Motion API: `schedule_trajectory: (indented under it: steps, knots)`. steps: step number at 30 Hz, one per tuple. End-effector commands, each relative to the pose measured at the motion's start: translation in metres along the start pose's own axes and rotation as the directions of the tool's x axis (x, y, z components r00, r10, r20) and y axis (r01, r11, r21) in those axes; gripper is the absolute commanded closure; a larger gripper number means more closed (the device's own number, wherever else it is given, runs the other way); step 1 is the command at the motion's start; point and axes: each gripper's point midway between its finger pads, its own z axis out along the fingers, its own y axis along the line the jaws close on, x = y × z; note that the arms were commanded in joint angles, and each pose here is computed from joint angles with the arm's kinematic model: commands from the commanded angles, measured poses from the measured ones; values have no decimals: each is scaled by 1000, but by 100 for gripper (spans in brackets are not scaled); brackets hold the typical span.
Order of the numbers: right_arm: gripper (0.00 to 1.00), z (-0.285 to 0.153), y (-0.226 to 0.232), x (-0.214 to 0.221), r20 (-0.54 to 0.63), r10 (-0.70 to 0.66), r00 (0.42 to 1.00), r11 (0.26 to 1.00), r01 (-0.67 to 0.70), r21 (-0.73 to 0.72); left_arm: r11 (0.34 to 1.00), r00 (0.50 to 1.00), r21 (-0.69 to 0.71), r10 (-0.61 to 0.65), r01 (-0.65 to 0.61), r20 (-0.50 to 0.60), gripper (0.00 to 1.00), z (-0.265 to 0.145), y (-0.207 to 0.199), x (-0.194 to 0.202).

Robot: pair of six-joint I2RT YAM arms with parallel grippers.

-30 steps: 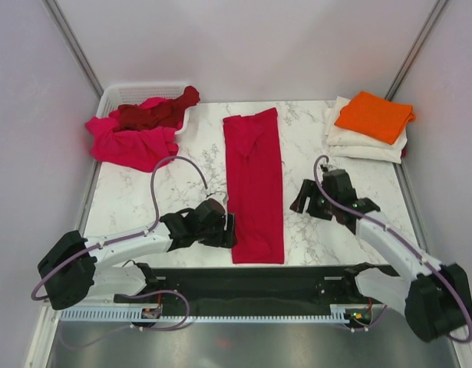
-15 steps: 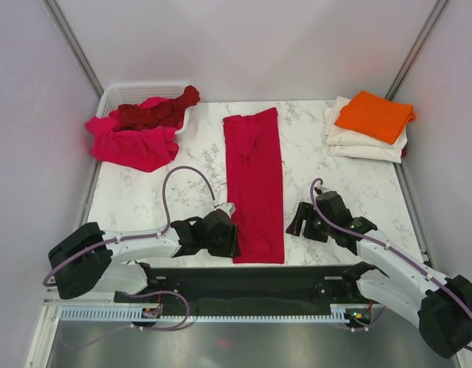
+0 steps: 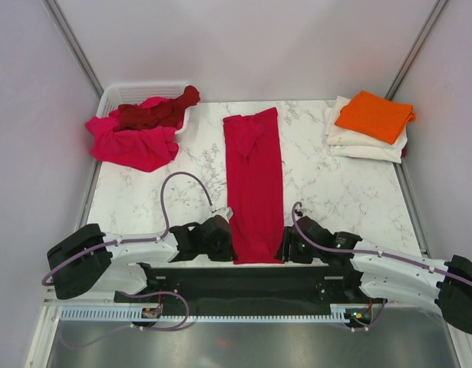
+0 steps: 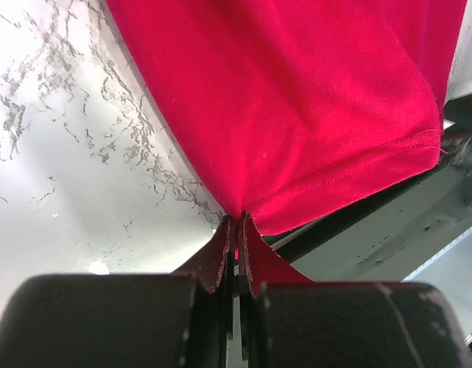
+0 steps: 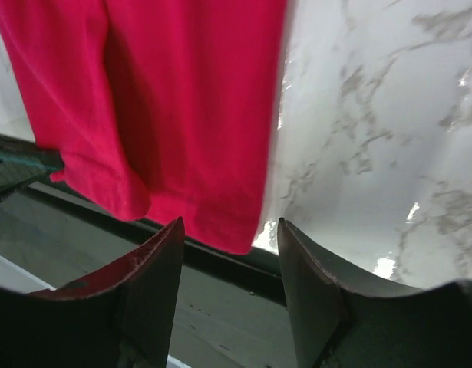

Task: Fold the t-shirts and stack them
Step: Fold the tshirt

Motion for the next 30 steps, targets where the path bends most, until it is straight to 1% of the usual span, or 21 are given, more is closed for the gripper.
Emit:
schedule_trajectory:
  steps: [1,3,4,6,7,9,10,12,16,21,23,26,28,30]
  knots:
    - [41,7,-3,4,43,50,998,998,-52,42,998,999,-65,-23,21,-37,98,2,19,16]
    - [45,11,-6,5,51,52,997,997,-55,54,998,999,-63,-29,27,-37,98,2,19,16]
    - [58,12,-7,6,51,55,997,997,-58,55,997,999,-67,-30,27,-39,98,2,21,17]
    - [72,16,-7,8,45,59,997,997,-61,55,998,999,-64,-31,29,-36,98,1,21,17]
    - [85,17,-7,8,44,58,997,996,-61,59,998,999,-64,-31,29,-38,98,1,23,19]
    - [96,18,-12,9,42,56,998,995,-59,75,998,999,-51,-32,30,-28,98,-2,22,18]
    - [100,18,-15,9,49,53,997,995,-57,87,998,999,-55,-32,30,-30,98,-3,26,21]
    - [100,16,-18,9,53,55,997,994,-60,96,999,999,-39,-30,29,-23,98,-7,26,21]
    - [100,14,-20,10,59,66,996,993,-71,89,998,998,-52,-39,37,-40,98,-8,38,31]
    - [100,7,-5,4,63,46,997,996,-50,68,1000,997,-7,-26,26,-66,98,-13,25,32]
    - [100,-3,11,-5,82,35,996,998,-39,39,1000,999,28,-11,12,-49,98,-20,8,21]
    - [100,-21,34,-21,122,23,992,1000,-23,-1,1000,1000,12,15,-15,-23,98,-35,-8,2]
    - [100,-30,41,-30,144,14,990,1000,-13,-4,999,999,0,41,-41,-9,98,-47,-19,-11]
    - [100,-41,58,-41,170,16,985,999,-10,-39,998,998,13,59,-60,11,98,-56,-30,-20]
